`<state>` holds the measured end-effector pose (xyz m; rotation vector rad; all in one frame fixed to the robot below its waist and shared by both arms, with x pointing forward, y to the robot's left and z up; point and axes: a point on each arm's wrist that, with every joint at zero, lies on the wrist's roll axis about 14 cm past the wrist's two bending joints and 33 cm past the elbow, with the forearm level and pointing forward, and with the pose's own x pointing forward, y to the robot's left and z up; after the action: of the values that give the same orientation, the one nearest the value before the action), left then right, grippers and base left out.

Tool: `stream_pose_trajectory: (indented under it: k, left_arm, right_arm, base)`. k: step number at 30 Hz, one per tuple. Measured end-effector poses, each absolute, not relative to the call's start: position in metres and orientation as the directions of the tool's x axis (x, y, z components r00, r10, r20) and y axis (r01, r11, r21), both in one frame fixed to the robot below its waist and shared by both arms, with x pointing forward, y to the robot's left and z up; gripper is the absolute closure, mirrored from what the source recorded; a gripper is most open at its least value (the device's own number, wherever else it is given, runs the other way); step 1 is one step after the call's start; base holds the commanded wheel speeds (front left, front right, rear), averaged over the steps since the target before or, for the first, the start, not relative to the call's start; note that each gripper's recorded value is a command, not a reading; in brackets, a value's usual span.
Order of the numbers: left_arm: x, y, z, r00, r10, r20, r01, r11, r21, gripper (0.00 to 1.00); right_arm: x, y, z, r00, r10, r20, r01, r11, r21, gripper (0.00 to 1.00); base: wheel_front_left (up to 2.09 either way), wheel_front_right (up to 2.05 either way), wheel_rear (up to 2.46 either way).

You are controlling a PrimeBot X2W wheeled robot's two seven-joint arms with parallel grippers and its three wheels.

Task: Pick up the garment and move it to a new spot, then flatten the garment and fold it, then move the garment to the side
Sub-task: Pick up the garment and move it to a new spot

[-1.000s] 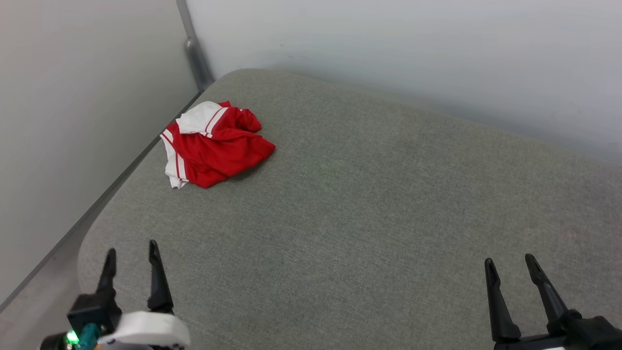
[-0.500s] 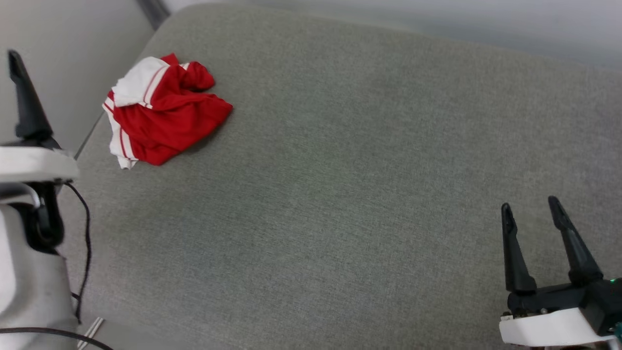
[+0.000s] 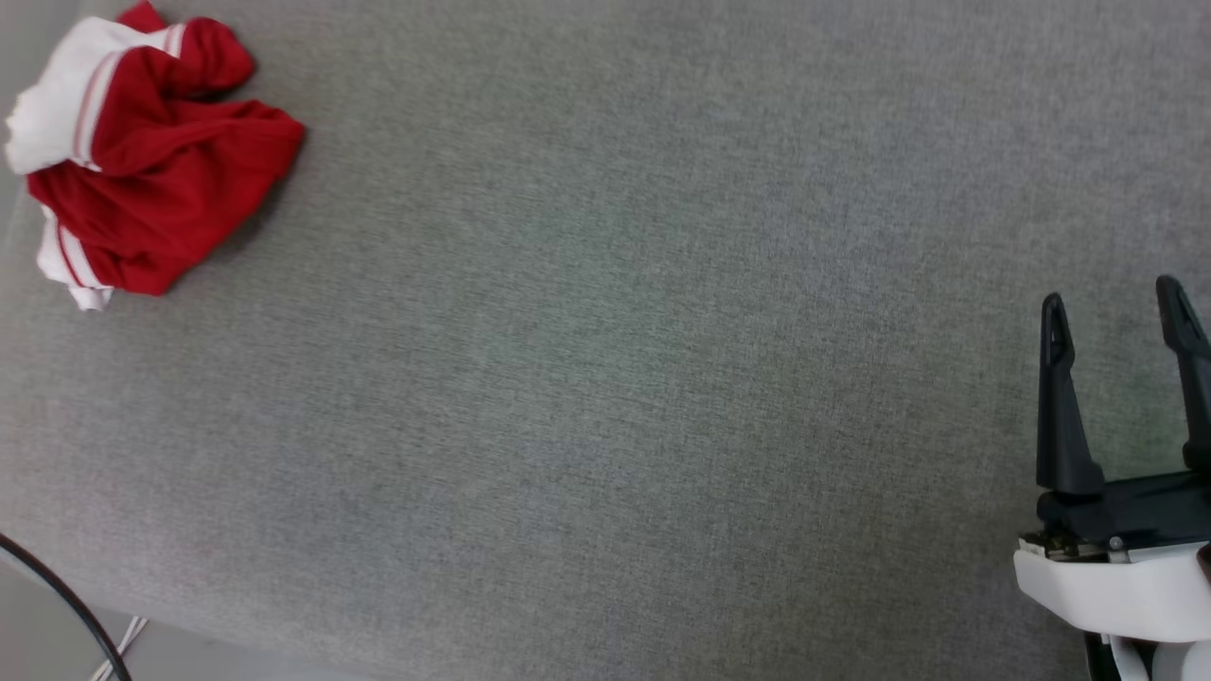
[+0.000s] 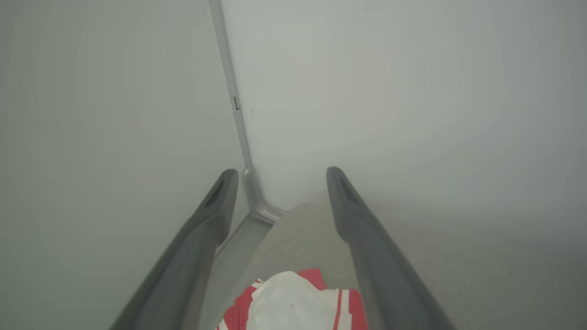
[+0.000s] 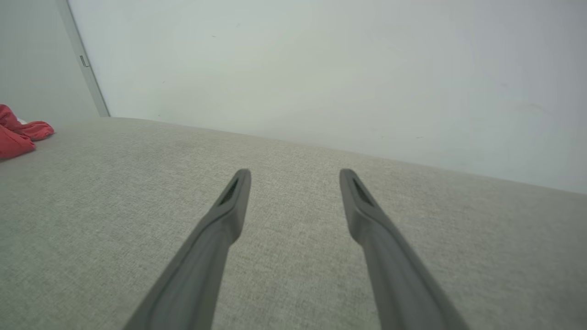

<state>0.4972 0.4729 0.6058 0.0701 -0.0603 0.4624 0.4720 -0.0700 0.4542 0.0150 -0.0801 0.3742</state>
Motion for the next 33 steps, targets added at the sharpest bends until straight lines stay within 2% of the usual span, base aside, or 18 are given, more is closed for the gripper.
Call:
stream_pose_trajectory:
  k: [3, 6, 12, 17, 20, 26, 28, 33]
  left_arm:
    - [0.512, 0.47, 0.567, 0.901, 0.416, -0.118, -0.414, 0.909, 0.048, 0.0]
    - [0.519, 0.464, 0.529, 0.875, 0.371, -0.311, -0.375, 0.926, 0.048, 0.0]
    - [0.505, 0.444, 0.453, 0.716, 0.255, -0.65, -0.3, 0.953, 0.044, 0.0]
    - [0.483, 0.422, 0.401, 0.536, 0.139, -0.833, -0.274, 0.962, -0.016, 0.0]
    - [0.468, 0.417, 0.38, 0.442, 0.11, -0.89, -0.276, 0.961, -0.018, 0.0]
    - [0.465, 0.406, 0.359, 0.403, 0.071, -0.913, -0.294, 0.954, -0.055, 0.0]
    - [0.464, 0.406, 0.358, 0.407, 0.073, -0.91, -0.302, 0.952, -0.059, 1.0]
    - [0.467, 0.409, 0.371, 0.455, 0.085, -0.886, -0.317, 0.946, -0.072, 1.0]
  right_arm:
    - [0.478, -0.071, 0.449, 0.93, 0.359, 0.083, -0.36, 0.933, -0.002, 0.0]
    - [0.483, -0.074, 0.443, 0.933, 0.35, 0.079, -0.351, 0.936, -0.002, 0.0]
    - [0.485, -0.085, 0.426, 0.945, 0.324, 0.041, -0.324, 0.946, -0.009, 0.0]
    - [0.488, -0.092, 0.419, 0.951, 0.309, 0.031, -0.309, 0.951, -0.016, 0.0]
    - [0.488, -0.096, 0.413, 0.954, 0.3, 0.015, -0.299, 0.954, -0.021, 0.0]
    - [0.488, -0.098, 0.406, 0.955, 0.295, -0.003, -0.295, 0.955, -0.02, 0.0]
    - [0.487, -0.098, 0.407, 0.956, 0.294, -0.001, -0.294, 0.956, -0.022, 0.0]
    - [0.485, -0.098, 0.419, 0.956, 0.294, 0.018, -0.294, 0.956, -0.021, 0.0]
  base:
    - [0.0, 0.0, 0.0]
    - [0.0, 0.0, 0.0]
    - [0.0, 0.0, 0.0]
    - [0.0, 0.0, 0.0]
    - [0.0, 0.0, 0.0]
    - [0.0, 0.0, 0.0]
    - [0.0, 0.0, 0.0]
    - [0.0, 0.0, 0.0]
